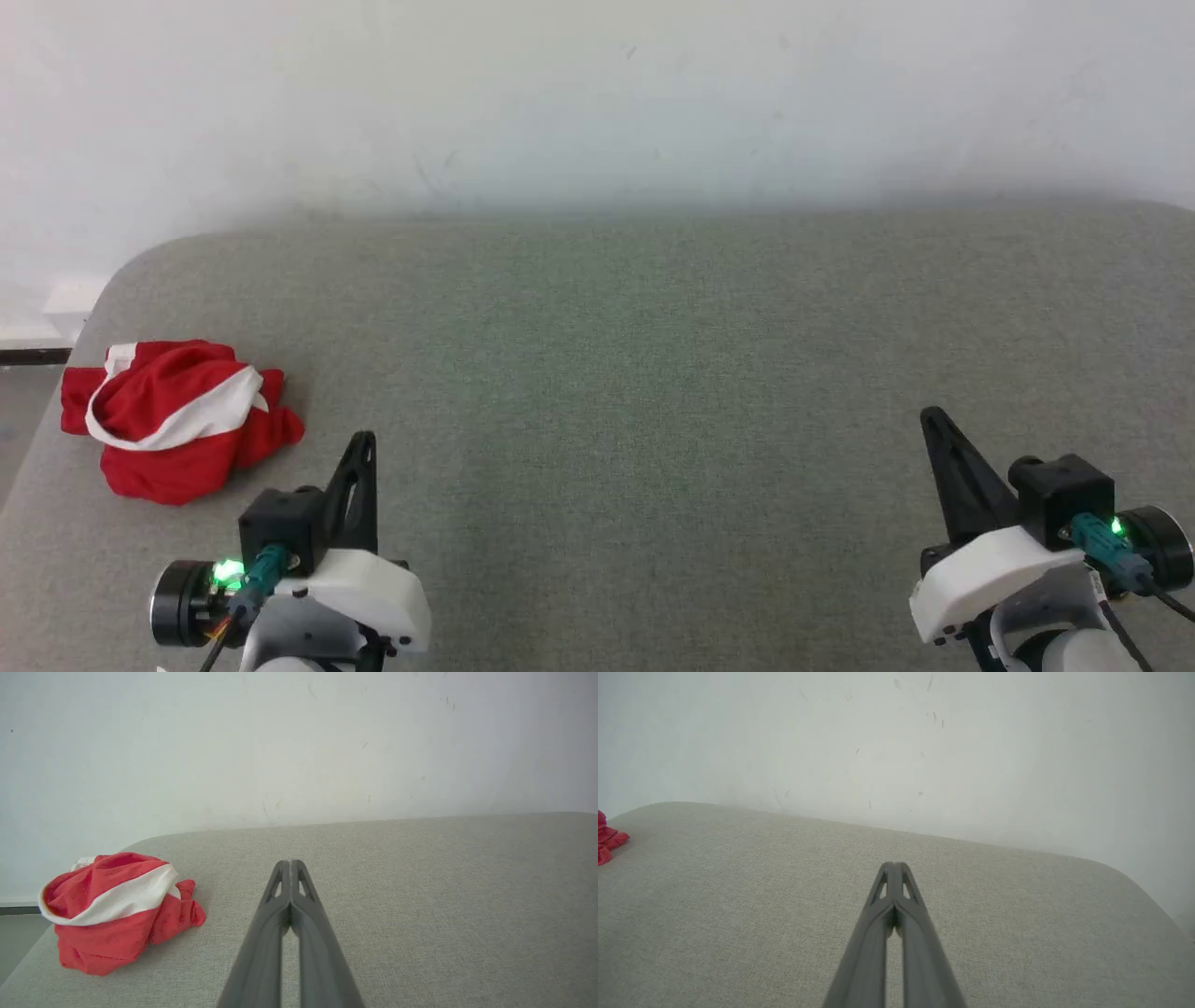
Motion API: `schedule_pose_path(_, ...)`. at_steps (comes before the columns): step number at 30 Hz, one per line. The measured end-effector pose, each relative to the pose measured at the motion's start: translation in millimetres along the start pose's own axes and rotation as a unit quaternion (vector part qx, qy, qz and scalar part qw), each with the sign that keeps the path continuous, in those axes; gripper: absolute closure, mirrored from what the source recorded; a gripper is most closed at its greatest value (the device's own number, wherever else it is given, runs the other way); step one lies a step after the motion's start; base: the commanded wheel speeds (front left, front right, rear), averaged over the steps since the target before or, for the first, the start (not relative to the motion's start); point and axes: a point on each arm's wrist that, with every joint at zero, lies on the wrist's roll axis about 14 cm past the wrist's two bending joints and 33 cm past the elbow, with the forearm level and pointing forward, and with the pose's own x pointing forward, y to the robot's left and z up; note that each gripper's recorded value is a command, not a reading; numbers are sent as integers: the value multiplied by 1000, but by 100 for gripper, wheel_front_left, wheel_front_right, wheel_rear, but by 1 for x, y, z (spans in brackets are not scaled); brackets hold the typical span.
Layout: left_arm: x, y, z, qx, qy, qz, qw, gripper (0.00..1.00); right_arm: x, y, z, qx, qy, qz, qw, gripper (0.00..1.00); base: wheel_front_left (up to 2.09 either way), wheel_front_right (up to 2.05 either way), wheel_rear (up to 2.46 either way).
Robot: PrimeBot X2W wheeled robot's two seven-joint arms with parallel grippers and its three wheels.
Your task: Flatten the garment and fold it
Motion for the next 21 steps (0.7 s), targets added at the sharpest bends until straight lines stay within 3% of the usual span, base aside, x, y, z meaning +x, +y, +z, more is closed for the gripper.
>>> schedule_pose_path(21, 0, 0, 0, 0, 0, 0, 1000, 100, 0, 0, 0, 0, 0, 0, 1000, 100, 0, 0, 0)
